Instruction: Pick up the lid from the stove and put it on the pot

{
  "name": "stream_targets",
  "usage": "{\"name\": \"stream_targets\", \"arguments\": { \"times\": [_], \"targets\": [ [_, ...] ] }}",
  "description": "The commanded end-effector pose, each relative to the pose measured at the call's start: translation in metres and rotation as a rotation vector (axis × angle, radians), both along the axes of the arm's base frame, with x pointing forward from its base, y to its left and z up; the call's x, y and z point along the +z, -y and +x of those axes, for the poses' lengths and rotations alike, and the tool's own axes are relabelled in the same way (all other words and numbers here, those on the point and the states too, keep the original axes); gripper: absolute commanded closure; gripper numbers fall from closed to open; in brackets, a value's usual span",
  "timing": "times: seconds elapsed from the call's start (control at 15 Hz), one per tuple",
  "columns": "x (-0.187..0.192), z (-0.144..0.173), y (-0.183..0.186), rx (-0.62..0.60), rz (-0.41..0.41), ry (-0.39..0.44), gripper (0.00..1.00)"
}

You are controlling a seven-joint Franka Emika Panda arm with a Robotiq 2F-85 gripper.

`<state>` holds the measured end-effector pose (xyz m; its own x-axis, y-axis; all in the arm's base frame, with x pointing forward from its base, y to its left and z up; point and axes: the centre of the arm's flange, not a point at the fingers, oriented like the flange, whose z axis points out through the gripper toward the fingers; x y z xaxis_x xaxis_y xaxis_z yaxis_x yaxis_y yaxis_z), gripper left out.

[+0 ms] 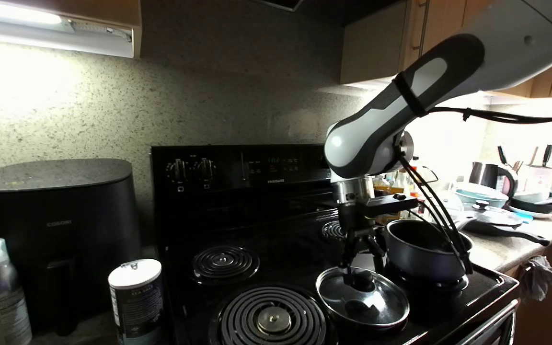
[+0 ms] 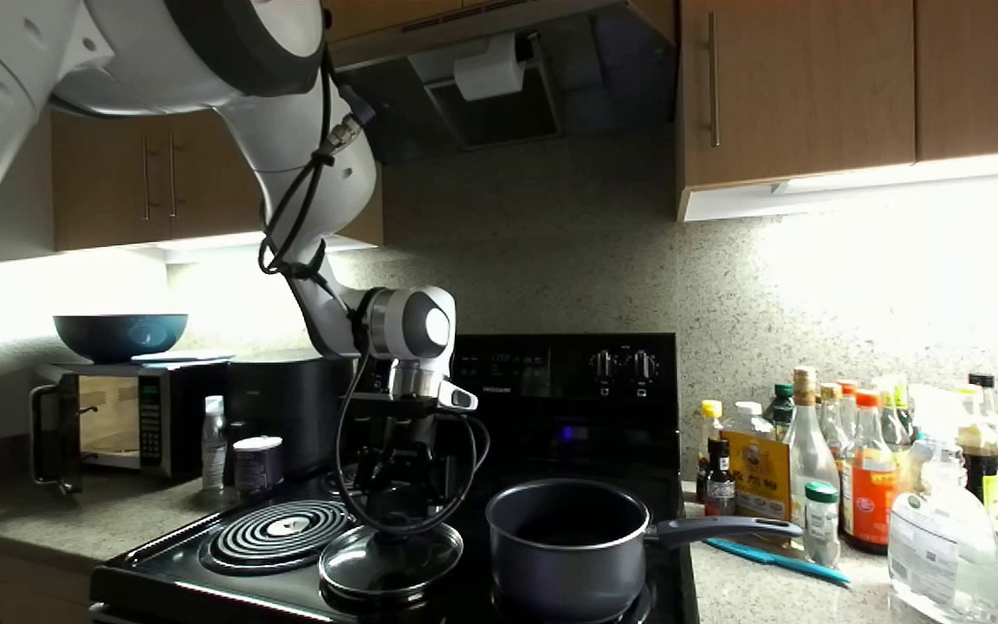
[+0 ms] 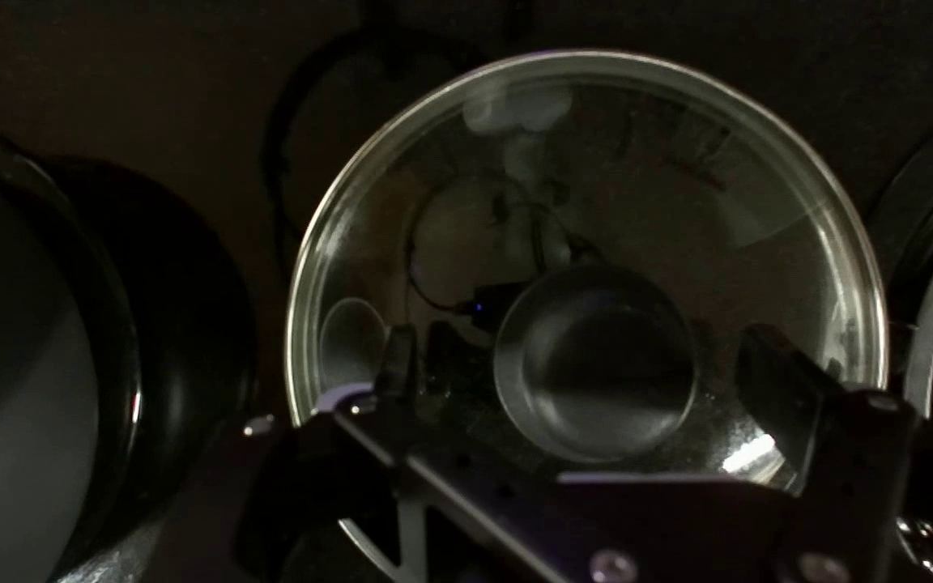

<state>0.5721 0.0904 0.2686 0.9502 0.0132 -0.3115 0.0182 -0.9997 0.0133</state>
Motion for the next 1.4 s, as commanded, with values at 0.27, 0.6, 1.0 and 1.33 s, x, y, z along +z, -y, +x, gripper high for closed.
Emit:
{"name": "stream_targets", "arguments": {
  "times": [0.27,0.6,1.0,1.33],
  "targets": [
    [0.000,0.000,0.000,0.005,-0.002,0.006,0.33],
    [0.001,0.001,-0.001,0.006,-0.009,0.010,0.66],
    [0.017,-0.009,-0.007,-0.009,-0.019,0.037,0.77],
    [0.057,-0.047,-0.027,0.035,0.004,0.104,0.77]
  ]
}}
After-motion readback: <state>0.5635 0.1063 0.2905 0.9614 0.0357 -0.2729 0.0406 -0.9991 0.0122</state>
